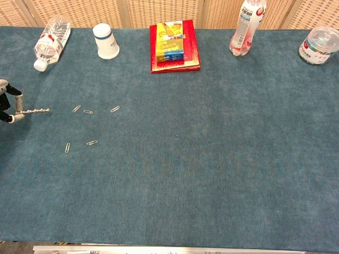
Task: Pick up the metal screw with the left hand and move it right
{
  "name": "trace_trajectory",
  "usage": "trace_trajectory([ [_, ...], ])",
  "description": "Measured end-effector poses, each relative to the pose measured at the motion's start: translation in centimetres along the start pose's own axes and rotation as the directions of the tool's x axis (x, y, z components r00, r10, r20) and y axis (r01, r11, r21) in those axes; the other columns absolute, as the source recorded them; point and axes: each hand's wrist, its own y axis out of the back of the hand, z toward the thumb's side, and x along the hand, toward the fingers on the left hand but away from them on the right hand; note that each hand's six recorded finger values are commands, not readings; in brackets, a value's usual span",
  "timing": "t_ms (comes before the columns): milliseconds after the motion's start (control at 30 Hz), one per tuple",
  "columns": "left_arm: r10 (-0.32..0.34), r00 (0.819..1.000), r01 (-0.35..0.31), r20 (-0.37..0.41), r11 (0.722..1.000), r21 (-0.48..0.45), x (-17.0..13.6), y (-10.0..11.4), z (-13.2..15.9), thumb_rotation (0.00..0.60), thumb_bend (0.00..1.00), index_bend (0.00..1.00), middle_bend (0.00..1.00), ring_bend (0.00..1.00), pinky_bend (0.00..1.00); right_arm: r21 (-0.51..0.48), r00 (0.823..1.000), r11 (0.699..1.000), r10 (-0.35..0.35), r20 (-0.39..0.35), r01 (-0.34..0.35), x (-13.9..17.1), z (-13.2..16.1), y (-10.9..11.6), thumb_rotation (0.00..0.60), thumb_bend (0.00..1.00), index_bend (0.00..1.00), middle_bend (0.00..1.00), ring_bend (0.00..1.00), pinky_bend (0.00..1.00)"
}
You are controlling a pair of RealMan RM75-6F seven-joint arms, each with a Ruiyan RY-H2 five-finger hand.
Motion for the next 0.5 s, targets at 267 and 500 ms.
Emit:
trace_trajectory([
  [267, 0.018, 1.000, -0.019, 0.017, 0.999, 0.041, -0.7, 1.1, 0.7, 0.600, 0.33, 0.58, 1.00, 0.96, 0.79, -0.003, 1.000, 1.000, 0.001, 0.001, -0.001, 0.0, -0.1, -0.1, 0.600, 0.00, 0.25, 0.14, 0.06, 0.28],
  [500, 0.028, 0.999, -0.032, 0.036, 0.995, 0.092, -1.3, 2.2, 1.4, 0.600, 0.33, 0.58, 1.00, 0.96, 0.79, -0.004, 1.000, 1.000, -0.003, 0.001, 0.003, 0.1, -0.1, 0.0, 0.600, 0.00, 0.25, 0.14, 0.06, 0.28],
])
